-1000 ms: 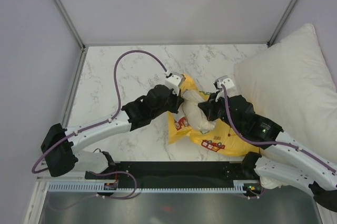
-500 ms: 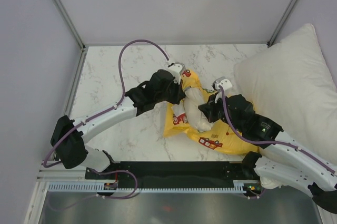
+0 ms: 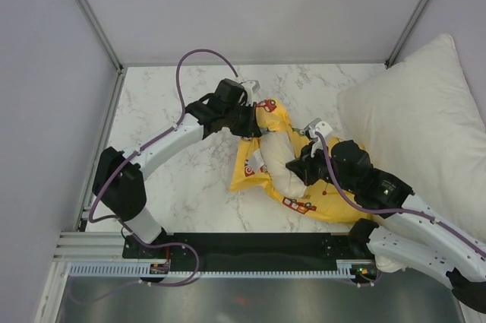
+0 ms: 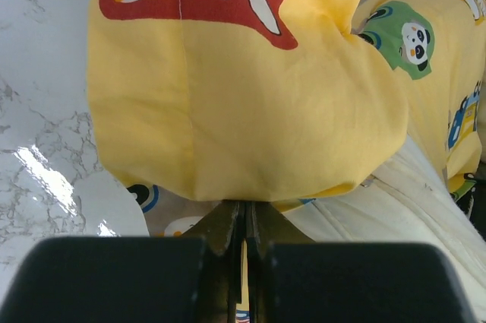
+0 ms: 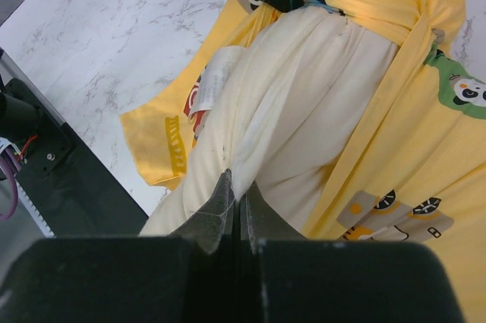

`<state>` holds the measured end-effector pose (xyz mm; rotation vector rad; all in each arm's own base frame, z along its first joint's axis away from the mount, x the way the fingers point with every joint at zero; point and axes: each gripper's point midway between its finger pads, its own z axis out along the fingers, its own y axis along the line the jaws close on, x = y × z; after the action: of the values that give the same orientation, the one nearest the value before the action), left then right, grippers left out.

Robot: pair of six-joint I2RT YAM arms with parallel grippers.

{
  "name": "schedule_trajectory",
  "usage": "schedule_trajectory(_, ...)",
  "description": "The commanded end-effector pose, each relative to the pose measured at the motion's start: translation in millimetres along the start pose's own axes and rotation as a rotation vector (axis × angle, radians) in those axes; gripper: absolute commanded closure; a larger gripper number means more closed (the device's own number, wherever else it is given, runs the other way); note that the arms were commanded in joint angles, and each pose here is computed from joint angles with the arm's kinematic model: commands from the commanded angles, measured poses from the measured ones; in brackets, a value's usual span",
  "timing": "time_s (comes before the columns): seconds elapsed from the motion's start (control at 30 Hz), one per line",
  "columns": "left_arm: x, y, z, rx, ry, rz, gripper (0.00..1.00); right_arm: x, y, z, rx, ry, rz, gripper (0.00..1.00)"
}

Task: Remove the pillowcase from the pillow
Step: Expand the opening of the pillowcase

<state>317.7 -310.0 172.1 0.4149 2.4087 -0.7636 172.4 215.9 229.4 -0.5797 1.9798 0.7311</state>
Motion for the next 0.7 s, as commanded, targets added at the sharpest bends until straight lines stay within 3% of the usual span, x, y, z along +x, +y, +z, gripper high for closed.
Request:
schedule_trajectory(0.0, -116.1, 159.4, -31.0, -0.558, -0.415, -0.082, 0.98, 80.7, 65.0, -66.9, -0.402, 0.363, 0.034, 1.0)
schedule_trajectory(0.4, -165.1, 226.6, -27.3, -0.591, -0.442, -0.251, 0.98, 88.3, 76.0, -89.7, -0.483, 0.419, 0.04, 1.0)
schedule_trajectory(0.57, -160.8, 253.2, -15.7, -0.602, -0.41, -0.298, 0.98, 75.3, 77.9, -95.1, -0.478, 0.369, 0.046, 1.0)
schedule_trajectory(0.67, -128.5, 247.3, -6.5, -0.583, -0.342, -0.314, 0.98, 51.6, 73.8, -91.1, -0.425, 0.274, 0.039, 1.0)
